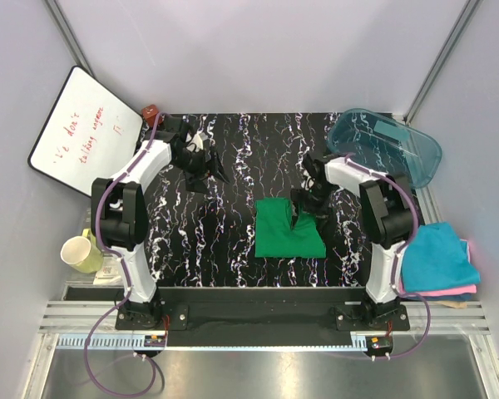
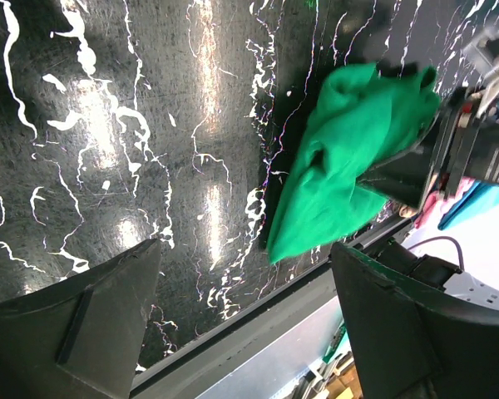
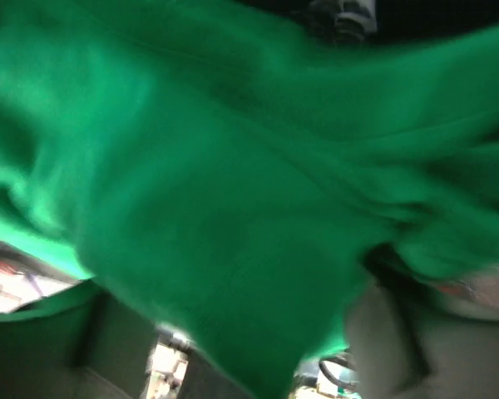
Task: Fold and stack the t-shirts
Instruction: Put the neatly folded tshirt into the corner of the board with the right arm
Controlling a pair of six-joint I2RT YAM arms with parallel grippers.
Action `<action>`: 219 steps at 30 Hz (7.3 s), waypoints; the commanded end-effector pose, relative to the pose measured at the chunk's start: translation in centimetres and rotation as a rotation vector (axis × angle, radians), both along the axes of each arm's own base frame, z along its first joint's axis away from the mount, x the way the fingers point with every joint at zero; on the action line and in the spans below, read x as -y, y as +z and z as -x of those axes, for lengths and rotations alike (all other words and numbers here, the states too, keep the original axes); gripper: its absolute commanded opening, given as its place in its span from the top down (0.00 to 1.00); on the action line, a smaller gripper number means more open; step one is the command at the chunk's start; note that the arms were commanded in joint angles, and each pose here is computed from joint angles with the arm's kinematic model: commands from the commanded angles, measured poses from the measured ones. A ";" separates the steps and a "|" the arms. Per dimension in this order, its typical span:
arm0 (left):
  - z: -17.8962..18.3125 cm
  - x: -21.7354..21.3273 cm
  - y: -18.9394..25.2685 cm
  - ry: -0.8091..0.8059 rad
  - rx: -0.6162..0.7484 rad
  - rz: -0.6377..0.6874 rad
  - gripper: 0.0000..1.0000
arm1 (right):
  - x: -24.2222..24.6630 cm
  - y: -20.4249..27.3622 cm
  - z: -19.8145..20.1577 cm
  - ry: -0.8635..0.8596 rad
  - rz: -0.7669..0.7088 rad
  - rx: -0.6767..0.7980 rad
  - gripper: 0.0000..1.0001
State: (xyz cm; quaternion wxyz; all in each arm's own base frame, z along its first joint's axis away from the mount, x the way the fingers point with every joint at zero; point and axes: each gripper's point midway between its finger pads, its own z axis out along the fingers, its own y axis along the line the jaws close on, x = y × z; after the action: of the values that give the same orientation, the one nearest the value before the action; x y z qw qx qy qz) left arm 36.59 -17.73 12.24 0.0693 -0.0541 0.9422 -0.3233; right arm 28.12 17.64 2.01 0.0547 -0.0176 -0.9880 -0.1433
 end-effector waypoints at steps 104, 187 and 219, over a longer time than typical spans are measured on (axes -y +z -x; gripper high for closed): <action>23.0 40.9 -2.1 -0.687 -0.111 0.592 0.05 | 17.1 26.2 -8.2 -0.517 0.063 0.727 0.00; 1.7 10.2 4.3 -0.282 0.267 0.150 0.01 | 18.7 10.9 -2.1 0.043 1.000 0.083 0.00; 3.7 10.0 3.0 -0.299 0.226 0.153 0.01 | 16.4 6.4 9.6 -0.361 1.324 0.120 0.13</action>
State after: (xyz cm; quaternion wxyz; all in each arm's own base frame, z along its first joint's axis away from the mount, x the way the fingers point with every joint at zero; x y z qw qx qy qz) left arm 32.93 -27.12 12.88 0.0961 0.1000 0.9149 -0.3791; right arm 20.42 3.99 5.49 -0.0760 -0.1953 -0.9087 0.3609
